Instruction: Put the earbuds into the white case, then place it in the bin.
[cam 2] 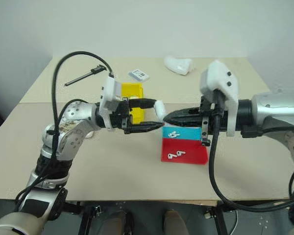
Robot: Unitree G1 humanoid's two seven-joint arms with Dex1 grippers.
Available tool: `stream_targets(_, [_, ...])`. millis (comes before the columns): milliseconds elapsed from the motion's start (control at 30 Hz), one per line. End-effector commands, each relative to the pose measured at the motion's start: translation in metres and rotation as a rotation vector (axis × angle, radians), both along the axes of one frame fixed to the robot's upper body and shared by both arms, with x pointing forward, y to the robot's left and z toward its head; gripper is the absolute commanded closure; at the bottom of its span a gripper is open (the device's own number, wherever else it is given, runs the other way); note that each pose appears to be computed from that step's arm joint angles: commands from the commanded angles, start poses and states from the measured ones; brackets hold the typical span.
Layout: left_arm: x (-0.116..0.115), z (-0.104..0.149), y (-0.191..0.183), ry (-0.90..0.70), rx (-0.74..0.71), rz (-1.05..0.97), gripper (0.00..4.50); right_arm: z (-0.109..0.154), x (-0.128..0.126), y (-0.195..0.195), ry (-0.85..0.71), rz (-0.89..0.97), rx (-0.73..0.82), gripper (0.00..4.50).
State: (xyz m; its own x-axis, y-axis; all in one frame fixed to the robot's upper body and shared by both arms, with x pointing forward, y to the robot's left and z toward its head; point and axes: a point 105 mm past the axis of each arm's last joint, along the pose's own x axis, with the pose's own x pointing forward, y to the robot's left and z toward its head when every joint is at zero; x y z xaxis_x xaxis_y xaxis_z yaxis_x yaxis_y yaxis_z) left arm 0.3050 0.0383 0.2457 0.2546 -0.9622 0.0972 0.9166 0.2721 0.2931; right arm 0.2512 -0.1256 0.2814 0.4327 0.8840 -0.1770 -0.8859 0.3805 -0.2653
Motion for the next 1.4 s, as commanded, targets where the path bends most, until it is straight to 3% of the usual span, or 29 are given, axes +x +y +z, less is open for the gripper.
stream_targets(33, [0.030, 0.011, 0.028, -0.069, -0.076, 0.340, 1.62, 0.002, 0.001, -0.003, -0.128, -0.116, 0.038, 4.40])
stream_targets(200, [0.072, 0.004, 0.056, -0.048, -0.154, 0.722, 1.62, -0.025, 0.014, 0.010, -0.219, -0.243, -0.028, 4.40])
stream_targets(500, [0.131, -0.027, 0.057, -0.005, -0.076, 0.956, 1.62, -0.034, 0.016, 0.024, -0.232, -0.221, -0.058, 4.40])
stream_targets(533, [0.134, -0.030, 0.054, 0.002, -0.070, 0.952, 0.93, -0.034, 0.016, 0.023, -0.233, -0.223, -0.058, 4.50])
stream_targets(633, [0.139, -0.033, 0.048, 0.002, -0.064, 0.927, 0.05, -0.033, 0.015, 0.023, -0.235, -0.224, -0.052, 4.50])
stream_targets(867, [0.138, -0.034, 0.057, -0.023, -0.054, 0.922, 0.02, -0.033, 0.013, 0.022, -0.229, -0.225, -0.037, 4.50])
stream_targets(967, [0.123, -0.026, 0.065, -0.040, -0.102, 0.850, 0.02, -0.033, 0.013, 0.021, -0.226, -0.228, -0.031, 4.50])
stream_targets(1067, [0.086, -0.012, 0.082, -0.108, -0.161, 0.724, 0.02, -0.034, 0.011, 0.017, -0.223, -0.225, 0.004, 4.50])
stream_targets(1200, [0.025, -0.008, 0.096, 0.028, -0.100, 0.404, 0.02, -0.048, 0.015, 0.003, -0.176, -0.227, 0.034, 4.50])
stream_targets(1300, [-0.018, -0.006, 0.104, 0.022, 0.023, 0.296, 0.02, -0.061, 0.013, -0.006, -0.107, -0.196, 0.058, 4.50])
stream_targets(1400, [-0.044, -0.001, 0.108, 0.069, 0.072, 0.257, 0.02, -0.063, 0.008, -0.010, -0.068, -0.155, 0.075, 4.50])
